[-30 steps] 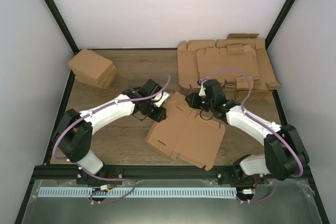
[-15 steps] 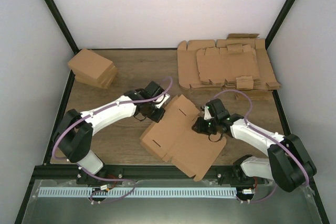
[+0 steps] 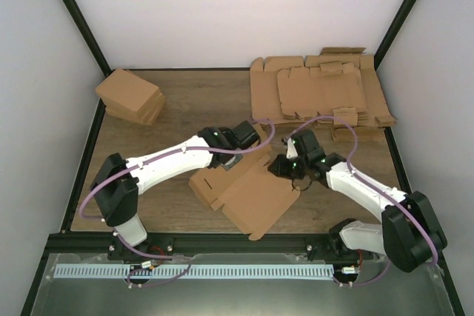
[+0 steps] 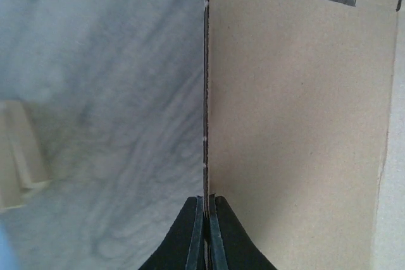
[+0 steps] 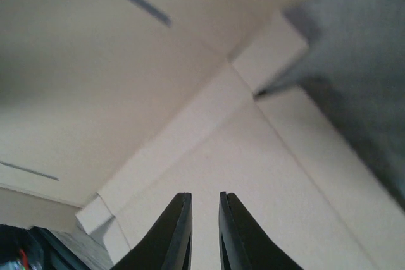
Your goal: Fold the paper box
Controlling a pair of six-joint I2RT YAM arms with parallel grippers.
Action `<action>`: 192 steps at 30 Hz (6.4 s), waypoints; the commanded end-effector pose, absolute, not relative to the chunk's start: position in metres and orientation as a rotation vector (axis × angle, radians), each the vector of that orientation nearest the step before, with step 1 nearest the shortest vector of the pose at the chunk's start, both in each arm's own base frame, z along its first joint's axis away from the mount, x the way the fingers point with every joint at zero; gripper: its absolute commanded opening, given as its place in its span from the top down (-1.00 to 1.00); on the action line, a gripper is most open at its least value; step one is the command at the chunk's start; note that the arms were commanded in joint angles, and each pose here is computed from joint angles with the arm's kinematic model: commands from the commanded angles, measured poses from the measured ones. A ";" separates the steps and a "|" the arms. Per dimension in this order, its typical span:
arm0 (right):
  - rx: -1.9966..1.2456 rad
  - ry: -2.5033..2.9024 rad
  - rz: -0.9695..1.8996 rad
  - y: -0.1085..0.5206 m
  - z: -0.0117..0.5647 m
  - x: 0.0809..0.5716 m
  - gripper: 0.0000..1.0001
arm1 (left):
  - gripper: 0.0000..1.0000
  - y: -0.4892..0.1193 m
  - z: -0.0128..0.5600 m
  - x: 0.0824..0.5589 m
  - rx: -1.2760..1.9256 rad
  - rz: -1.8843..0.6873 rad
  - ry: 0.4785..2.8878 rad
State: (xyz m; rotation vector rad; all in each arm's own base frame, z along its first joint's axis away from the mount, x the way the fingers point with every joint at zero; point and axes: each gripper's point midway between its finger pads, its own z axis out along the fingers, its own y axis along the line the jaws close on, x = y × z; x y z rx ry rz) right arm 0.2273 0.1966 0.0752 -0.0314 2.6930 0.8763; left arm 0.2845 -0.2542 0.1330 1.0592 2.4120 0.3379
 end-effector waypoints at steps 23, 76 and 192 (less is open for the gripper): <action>0.071 2.238 1.260 0.235 0.232 0.371 0.99 | 0.92 -0.261 0.184 0.292 1.140 0.932 1.930; -0.596 1.932 0.919 0.242 0.193 0.322 0.34 | 0.92 -0.277 0.167 0.279 1.215 0.940 1.888; -0.320 2.155 1.135 0.250 0.093 0.233 0.29 | 0.55 -0.281 0.174 0.316 1.047 -0.149 2.425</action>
